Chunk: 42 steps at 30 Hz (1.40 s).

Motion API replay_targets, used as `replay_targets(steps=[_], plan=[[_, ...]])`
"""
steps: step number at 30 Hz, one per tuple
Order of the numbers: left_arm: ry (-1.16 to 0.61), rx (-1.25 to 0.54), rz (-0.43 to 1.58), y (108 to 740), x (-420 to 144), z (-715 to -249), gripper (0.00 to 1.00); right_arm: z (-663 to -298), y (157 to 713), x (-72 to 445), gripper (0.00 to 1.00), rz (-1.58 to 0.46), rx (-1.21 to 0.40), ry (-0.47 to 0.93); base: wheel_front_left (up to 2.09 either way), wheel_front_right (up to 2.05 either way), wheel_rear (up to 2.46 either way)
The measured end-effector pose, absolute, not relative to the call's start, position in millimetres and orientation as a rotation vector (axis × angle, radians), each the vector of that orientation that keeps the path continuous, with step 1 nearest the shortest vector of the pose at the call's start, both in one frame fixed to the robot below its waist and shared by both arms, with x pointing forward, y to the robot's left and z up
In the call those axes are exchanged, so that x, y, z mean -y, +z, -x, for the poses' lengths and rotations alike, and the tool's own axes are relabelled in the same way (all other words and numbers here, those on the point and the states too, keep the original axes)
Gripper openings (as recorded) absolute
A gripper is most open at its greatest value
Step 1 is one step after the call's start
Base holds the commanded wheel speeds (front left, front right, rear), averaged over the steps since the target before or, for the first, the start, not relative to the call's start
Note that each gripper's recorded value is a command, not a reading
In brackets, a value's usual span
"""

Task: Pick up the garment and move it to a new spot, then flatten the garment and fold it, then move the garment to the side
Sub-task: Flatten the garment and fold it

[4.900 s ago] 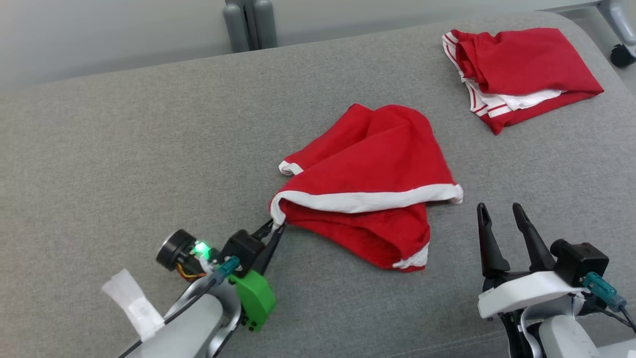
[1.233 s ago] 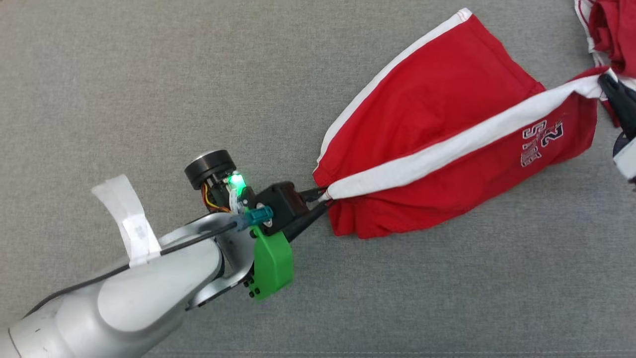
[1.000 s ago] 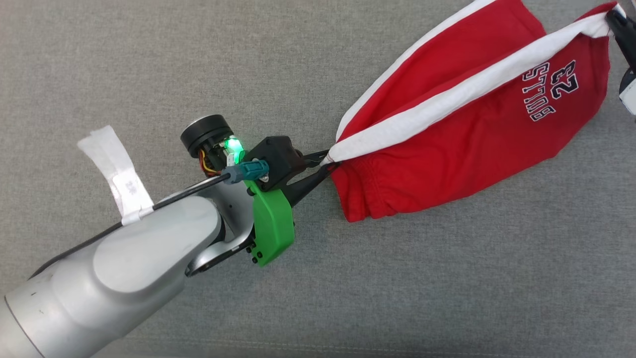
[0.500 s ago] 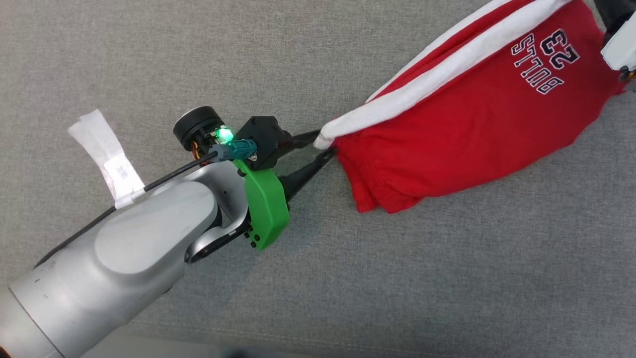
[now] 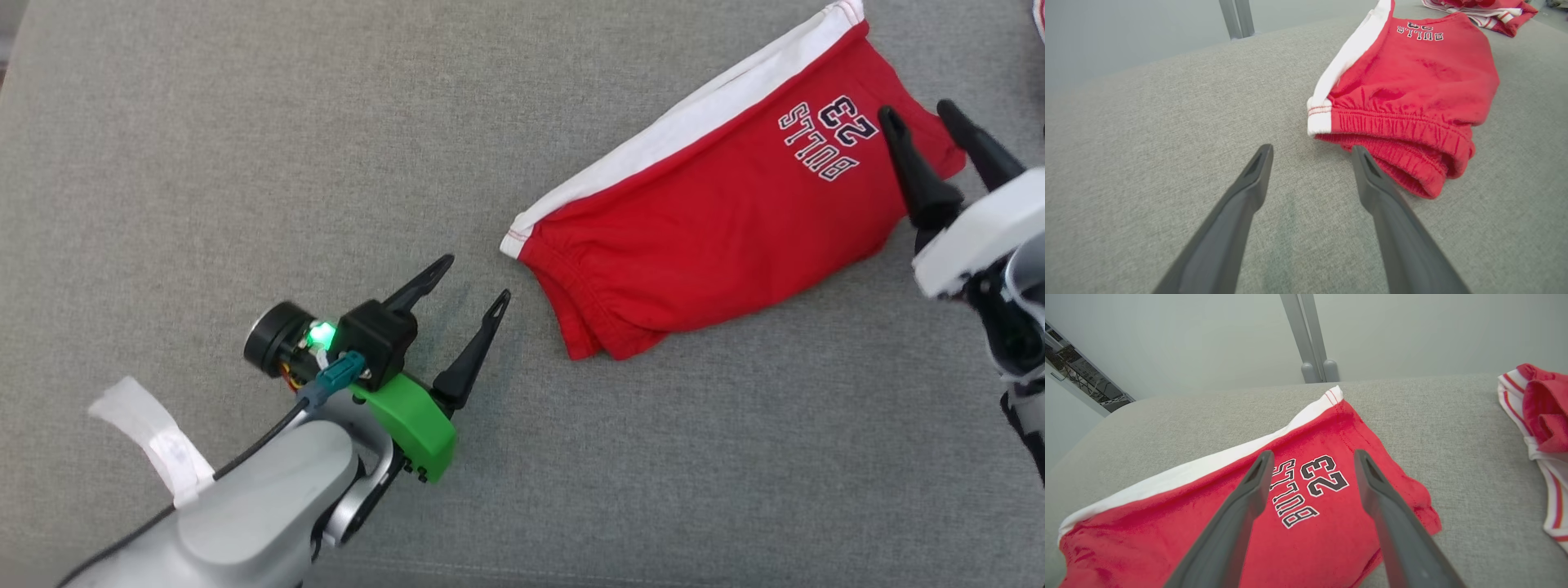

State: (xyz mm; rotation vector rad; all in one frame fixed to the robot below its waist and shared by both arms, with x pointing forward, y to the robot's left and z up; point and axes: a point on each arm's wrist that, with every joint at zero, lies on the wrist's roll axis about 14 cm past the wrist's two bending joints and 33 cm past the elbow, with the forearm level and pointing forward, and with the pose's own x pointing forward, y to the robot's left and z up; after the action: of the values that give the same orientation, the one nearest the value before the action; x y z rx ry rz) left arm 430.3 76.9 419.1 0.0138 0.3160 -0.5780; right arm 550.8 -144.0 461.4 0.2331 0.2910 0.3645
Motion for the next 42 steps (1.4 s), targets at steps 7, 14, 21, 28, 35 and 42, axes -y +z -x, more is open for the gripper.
replay_targets(steps=[7,14,21,28,35,42], plan=[[-0.34,-0.159,0.088,463.4,-86.0,-405.1,1.0,-490.5,464.2,145.5,1.0,-0.235,-0.202,0.359,0.0,0.0,0.0],[-0.202,-0.006,0.141,502.3,-97.2,-372.4,1.0,-459.6,473.7,163.7,1.0,-0.216,-0.147,0.313,0.0,0.0,0.0],[-0.134,0.041,0.113,507.9,-108.7,-356.1,1.0,-473.9,478.1,173.5,1.0,-0.16,-0.141,0.294,0.0,0.0,0.0],[-0.094,0.056,0.091,507.5,-112.0,-356.9,1.0,-524.5,475.9,180.2,1.0,-0.042,-0.221,0.283,0.0,0.0,0.0],[-0.055,0.021,0.096,495.2,-119.7,-361.4,1.0,-563.7,444.1,178.8,1.0,0.048,-0.433,0.277,0.0,0.0,0.0],[-0.022,-0.028,0.085,479.2,-131.2,-364.0,1.0,-589.4,412.7,176.9,1.0,0.074,-0.576,0.268,0.0,0.0,0.0]])
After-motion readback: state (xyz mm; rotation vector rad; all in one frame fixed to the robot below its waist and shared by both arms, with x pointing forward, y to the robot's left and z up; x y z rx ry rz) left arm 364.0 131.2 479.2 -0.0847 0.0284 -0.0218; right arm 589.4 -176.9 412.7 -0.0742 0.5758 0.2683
